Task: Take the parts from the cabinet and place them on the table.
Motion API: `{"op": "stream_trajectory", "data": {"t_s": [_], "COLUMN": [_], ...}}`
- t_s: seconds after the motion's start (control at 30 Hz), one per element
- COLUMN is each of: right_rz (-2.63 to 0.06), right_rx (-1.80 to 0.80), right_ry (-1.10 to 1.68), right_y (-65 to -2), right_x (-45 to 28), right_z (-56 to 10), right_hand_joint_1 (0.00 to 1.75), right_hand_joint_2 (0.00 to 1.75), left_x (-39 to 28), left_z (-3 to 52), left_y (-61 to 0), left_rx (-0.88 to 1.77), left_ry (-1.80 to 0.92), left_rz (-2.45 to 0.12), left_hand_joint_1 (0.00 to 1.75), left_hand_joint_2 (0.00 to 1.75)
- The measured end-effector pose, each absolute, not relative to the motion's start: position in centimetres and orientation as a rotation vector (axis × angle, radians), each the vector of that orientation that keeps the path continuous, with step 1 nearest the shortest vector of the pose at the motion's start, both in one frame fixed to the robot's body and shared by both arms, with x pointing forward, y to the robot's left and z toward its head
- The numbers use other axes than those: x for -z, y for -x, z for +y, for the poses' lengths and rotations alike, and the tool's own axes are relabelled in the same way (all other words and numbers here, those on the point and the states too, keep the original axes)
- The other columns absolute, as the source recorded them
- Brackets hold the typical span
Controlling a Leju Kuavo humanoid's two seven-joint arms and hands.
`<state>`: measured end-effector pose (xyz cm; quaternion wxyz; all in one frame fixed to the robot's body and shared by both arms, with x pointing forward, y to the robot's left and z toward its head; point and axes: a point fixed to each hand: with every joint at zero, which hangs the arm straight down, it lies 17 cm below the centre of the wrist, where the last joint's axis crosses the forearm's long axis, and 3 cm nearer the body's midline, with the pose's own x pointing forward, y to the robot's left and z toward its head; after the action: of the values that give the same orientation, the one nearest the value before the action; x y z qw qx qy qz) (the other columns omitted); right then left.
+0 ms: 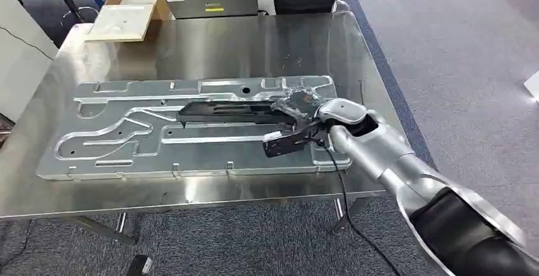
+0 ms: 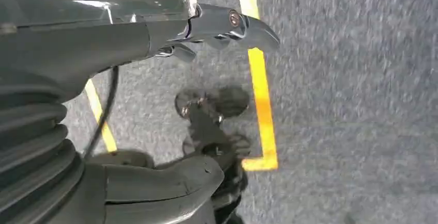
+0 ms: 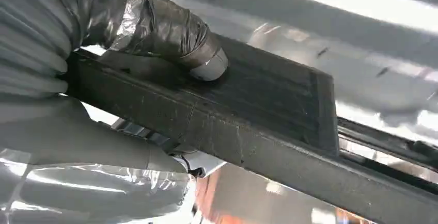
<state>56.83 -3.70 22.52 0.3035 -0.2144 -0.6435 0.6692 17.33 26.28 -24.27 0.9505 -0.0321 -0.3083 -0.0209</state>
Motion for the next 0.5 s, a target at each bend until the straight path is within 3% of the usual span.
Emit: {"op": "stream_trajectory", "data": {"t_s": [0.03,0.5], "right_rz": [-1.691,-1.534], "right_rx": [-1.770,-1.735], "right_ry": [0.567,0.511], "right_y": [-56.9,-56.3], "right_x": [-22.0,-15.9], "right_z": [-3.3,-1.5], "right_hand_joint_1": [0.00,0.00], "right_hand_joint_2": [0.00,0.00], "left_x": [24.2,23.9], "left_z": [26.2,25.6], "left_y": [-17.5,-18.1], "left_rx": [0.044,0.063], "left_ry": [0.069,0.090], "left_rz": [-0.633,-0.640], "left_hand_joint_1": [0.00,0.00], "left_hand_joint_2": [1.75,1.75]}}
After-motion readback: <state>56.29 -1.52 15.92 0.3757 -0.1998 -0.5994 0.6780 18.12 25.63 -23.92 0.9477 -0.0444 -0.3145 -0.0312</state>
